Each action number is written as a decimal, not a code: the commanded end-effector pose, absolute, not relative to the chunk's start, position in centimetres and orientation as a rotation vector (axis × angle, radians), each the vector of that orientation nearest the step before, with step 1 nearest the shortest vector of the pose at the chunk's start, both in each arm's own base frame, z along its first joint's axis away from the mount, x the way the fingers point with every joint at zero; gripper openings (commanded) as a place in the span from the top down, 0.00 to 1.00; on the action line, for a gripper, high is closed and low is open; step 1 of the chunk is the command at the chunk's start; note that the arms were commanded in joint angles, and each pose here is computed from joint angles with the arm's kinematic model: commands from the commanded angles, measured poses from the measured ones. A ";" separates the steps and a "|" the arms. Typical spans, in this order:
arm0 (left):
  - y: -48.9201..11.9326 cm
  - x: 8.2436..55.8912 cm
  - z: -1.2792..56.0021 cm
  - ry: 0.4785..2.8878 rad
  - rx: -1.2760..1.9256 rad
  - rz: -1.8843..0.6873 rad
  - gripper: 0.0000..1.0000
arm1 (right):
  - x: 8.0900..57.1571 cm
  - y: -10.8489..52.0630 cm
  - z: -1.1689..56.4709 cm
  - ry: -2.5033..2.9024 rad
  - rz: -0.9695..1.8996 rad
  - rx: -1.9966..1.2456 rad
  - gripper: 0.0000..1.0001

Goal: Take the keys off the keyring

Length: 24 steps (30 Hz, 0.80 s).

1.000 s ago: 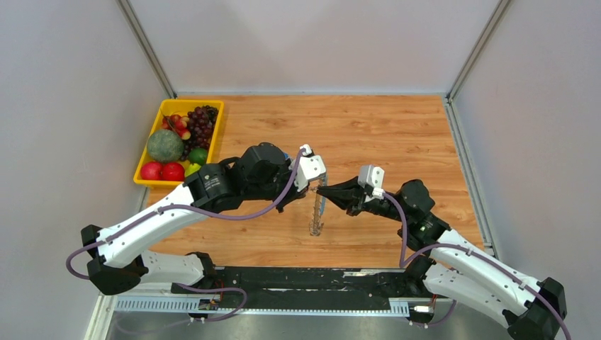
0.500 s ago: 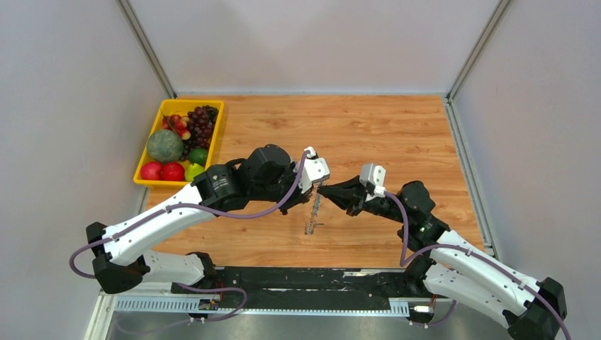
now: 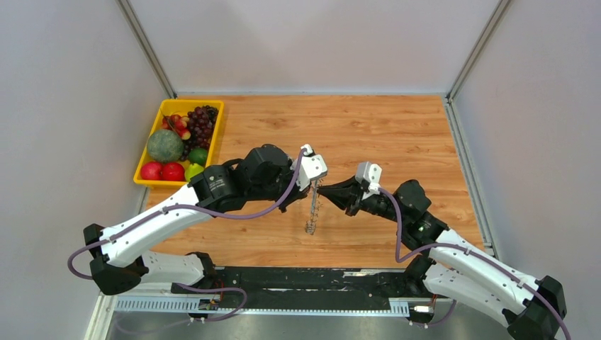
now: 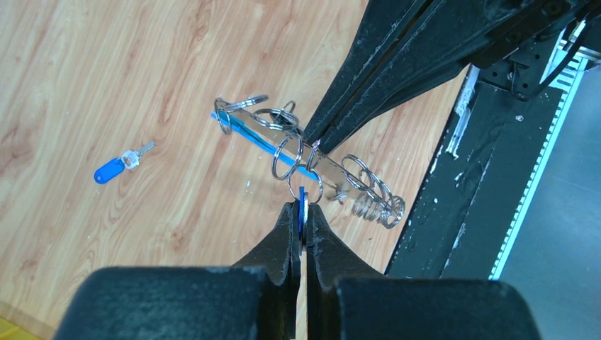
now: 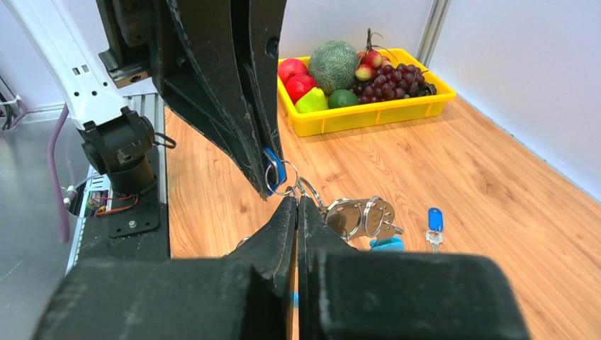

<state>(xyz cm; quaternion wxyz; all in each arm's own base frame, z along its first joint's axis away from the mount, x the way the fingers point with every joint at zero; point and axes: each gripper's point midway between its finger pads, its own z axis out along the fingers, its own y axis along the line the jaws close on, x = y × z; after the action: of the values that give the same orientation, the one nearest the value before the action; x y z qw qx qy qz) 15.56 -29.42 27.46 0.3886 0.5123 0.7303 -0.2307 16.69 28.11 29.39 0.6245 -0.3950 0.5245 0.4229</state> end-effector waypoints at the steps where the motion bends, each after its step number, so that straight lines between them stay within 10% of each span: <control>1: -28.9 16.0 30.3 1.794 1.236 -0.580 1.00 | 17.1 28.0 31.6 1.178 0.967 -0.865 1.00; 24: -28.8 17.5 28.0 1.812 1.207 -0.494 1.00 | 14.7 27.9 33.5 1.094 1.077 -0.869 1.00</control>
<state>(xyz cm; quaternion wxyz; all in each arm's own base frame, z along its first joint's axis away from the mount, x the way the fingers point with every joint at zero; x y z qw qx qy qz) 16.61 -29.17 27.14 0.4120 0.4990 0.7330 -0.2099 15.33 28.23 30.33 0.6095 -0.3961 0.5148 0.4545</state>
